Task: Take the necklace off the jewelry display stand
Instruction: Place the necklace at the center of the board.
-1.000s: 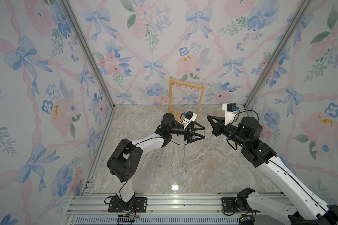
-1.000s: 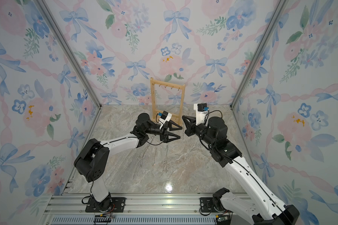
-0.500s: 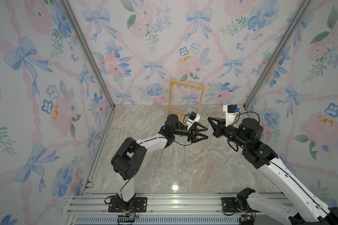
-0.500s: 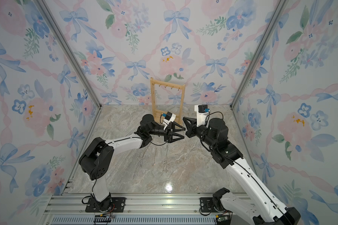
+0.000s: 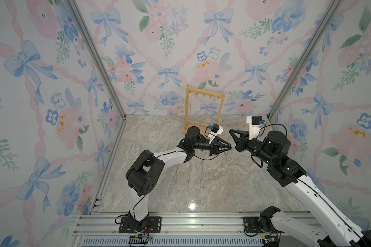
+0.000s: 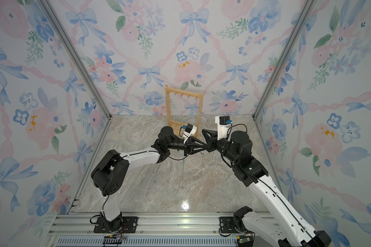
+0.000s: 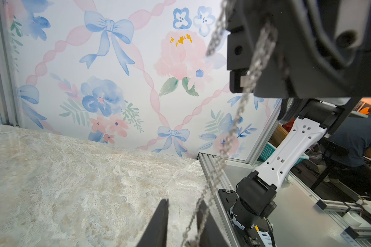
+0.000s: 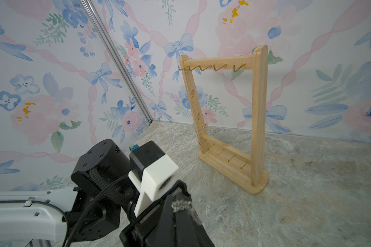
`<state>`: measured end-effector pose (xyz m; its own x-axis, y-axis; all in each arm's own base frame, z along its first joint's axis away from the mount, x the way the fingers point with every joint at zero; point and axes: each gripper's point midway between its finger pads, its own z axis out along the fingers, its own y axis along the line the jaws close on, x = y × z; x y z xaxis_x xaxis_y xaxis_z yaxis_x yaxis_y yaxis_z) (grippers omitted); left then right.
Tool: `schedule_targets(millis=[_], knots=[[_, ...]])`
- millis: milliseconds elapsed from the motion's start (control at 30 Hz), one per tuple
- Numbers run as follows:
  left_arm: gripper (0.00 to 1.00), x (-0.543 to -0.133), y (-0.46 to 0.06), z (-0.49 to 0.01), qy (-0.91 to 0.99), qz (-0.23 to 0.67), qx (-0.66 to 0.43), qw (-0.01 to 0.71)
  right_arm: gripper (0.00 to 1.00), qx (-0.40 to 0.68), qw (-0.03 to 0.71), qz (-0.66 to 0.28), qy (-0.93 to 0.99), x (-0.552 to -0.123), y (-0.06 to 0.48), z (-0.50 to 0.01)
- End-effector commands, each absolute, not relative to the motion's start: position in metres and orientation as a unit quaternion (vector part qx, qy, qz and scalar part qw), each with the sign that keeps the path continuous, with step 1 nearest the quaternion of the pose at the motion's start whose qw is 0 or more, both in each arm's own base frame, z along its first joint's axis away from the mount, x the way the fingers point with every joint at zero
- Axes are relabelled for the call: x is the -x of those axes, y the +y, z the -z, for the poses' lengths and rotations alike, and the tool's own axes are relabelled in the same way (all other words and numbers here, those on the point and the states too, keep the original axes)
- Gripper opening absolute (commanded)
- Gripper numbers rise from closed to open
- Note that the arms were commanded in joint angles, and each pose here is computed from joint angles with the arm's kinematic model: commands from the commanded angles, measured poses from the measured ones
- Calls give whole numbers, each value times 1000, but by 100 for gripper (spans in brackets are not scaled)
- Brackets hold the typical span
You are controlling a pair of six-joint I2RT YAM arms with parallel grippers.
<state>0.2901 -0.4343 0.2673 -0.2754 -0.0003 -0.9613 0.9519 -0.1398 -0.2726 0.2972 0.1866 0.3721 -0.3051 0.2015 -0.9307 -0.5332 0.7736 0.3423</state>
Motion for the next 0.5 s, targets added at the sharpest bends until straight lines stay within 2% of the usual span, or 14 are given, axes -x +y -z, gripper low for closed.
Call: schedule_targets(millis=[0,133,467], knots=[[12,-292,-439,-271,516,601,-460,402,0,105,576,-321,744,-294,182,-371],[0,-299,-442,-267,529,589,-451,412,0,104,576,-319,745,-292,180,-370],[0,-300,-450,-255,566,558,-434,424,0,104,573,-307,752,-282,171,-366]])
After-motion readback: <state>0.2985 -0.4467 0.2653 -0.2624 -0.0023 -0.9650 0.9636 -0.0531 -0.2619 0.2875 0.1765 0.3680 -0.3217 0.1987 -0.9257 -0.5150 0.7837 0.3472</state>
